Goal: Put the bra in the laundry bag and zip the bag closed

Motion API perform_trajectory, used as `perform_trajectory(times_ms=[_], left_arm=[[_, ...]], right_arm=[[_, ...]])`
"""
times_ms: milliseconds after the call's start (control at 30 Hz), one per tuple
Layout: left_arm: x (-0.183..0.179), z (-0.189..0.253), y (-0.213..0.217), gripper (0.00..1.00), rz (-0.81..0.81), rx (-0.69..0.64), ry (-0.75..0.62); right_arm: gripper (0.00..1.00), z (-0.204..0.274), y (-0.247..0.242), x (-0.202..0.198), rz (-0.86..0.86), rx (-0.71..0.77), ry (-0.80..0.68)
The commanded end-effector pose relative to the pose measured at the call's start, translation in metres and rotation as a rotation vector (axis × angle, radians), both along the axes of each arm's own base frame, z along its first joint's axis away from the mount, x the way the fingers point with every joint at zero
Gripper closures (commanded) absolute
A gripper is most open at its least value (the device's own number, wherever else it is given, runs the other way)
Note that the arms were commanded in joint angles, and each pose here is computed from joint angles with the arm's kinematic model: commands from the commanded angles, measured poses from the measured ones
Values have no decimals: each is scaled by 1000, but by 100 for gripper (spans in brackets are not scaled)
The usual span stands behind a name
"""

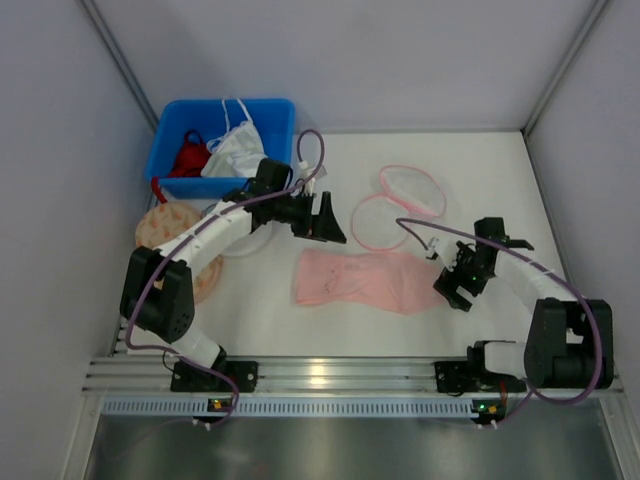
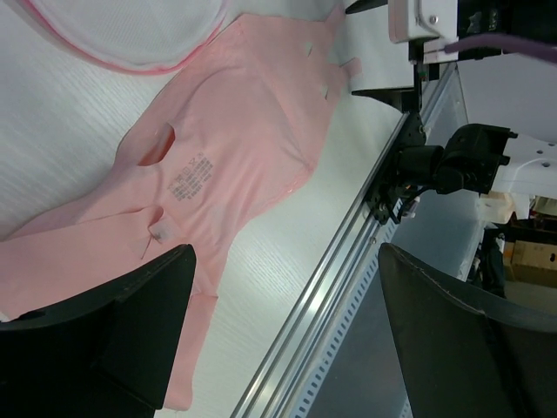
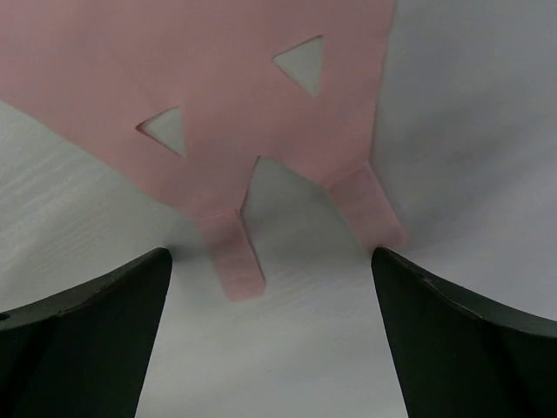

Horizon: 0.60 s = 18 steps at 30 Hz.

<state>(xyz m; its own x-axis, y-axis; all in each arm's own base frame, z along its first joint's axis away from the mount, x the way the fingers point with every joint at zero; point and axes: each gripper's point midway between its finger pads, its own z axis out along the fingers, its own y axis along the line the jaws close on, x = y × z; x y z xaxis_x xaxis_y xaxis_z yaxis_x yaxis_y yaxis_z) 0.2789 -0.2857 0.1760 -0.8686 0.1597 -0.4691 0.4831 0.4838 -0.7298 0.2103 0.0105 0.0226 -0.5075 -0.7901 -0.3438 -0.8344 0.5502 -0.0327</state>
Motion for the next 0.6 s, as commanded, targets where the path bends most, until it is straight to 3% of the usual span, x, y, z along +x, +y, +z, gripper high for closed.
perform_trajectory(times_ms=[0,133,200,233,267,333,367,433,467,533,567], left_arm=[[4,13,2,9,-1,-14,-94],[5,14,5,8,8,-11,-102],[5,12,6,9,13,-7,-98],[5,12,7,9,16,-9,-95],[5,11,8,9,18,-8,-87],[7,9,10,9,26,-9,-76],[8,9,11,9,33,-8,-74],[12,9,15,9,46,-9,-69],[13,9,17,9,53,-9,-66],[17,9,21,9,67,-10,-67],[17,8,23,9,71,-9,-65]], right_arm=[[1,-3,1,17,191,-37,-130],[1,-17,7,-1,268,-54,-55],[7,-20,7,-1,273,-56,-53],[14,-21,8,2,271,-51,-58],[30,-21,9,7,262,-50,-68],[47,-24,13,9,243,-28,-47],[63,-20,15,15,237,-22,-51],[78,-19,20,15,227,0,-18],[90,-13,21,18,228,5,-13],[100,-5,24,19,224,16,-8],[100,4,25,25,222,20,-24]])
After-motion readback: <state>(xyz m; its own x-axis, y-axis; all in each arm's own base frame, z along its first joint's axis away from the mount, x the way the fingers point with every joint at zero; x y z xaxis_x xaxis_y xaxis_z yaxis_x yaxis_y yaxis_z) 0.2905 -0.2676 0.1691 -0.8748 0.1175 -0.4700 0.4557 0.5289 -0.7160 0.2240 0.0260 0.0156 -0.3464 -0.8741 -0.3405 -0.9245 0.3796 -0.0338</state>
